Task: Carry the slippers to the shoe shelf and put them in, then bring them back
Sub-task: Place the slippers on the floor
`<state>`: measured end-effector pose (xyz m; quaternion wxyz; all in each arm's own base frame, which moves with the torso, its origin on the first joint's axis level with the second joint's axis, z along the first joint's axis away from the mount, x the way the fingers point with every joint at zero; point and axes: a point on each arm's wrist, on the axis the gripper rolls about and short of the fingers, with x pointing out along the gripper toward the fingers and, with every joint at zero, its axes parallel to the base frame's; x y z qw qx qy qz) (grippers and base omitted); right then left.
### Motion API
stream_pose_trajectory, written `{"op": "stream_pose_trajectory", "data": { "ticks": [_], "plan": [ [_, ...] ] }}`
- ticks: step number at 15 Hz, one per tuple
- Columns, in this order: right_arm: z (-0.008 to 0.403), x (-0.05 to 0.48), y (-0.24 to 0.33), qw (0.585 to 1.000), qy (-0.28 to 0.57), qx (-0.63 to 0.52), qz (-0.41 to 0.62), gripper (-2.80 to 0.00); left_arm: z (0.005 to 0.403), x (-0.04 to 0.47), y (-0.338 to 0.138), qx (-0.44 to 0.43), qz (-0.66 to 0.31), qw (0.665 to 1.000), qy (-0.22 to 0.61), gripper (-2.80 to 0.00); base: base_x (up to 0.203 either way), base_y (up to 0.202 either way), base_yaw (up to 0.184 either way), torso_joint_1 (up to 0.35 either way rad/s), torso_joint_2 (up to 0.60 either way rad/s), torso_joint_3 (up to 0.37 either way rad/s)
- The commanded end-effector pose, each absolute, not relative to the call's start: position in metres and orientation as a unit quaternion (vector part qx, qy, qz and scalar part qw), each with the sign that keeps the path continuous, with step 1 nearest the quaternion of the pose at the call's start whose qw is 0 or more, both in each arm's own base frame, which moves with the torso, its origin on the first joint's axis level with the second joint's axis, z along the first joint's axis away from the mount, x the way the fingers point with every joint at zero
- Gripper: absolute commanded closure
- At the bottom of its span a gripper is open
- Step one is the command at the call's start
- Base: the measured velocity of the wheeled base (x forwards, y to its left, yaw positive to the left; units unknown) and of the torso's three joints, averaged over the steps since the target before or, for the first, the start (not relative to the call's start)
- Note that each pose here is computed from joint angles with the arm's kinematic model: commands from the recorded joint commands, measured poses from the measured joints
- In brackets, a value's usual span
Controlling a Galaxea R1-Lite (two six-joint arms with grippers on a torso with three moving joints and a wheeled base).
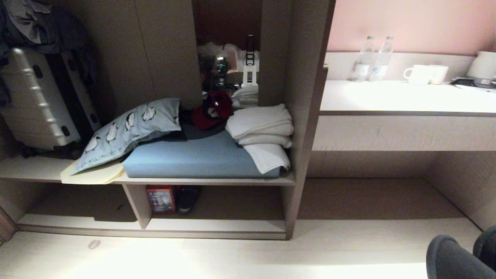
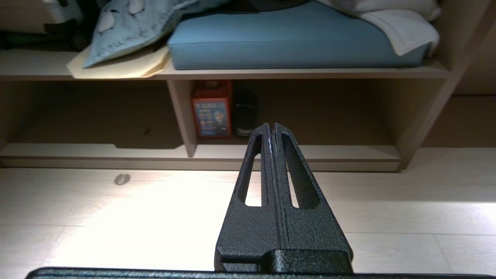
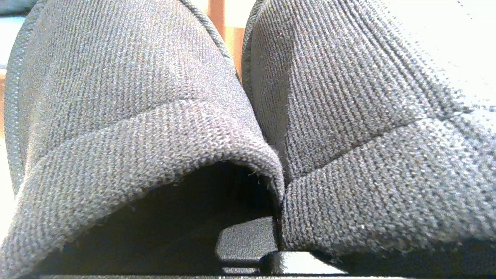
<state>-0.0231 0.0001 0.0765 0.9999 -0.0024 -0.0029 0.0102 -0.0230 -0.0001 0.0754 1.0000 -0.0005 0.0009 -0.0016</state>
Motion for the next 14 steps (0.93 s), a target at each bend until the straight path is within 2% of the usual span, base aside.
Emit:
{"op": "stream_pose_trajectory", "data": {
  "ticks": [1,14],
  "plan": [
    [0.0765,-0.023,0.0001,1.0,-0.002,-0.003,0.011,0.0,0.0754,-0.0229,-0.0001,-0.001,-0.002,1.0,0.002,0.0,0.0,-0.2,-0.002,0.006,0.0,0.007],
    [0.0765,-0.023,0.0001,1.0,-0.002,-0.003,0.011,0.0,0.0754,-0.0229,-0.0001,-0.001,-0.002,1.0,0.002,0.0,0.0,-0.196,0.001,0.003,0.0,0.002]
  ]
}}
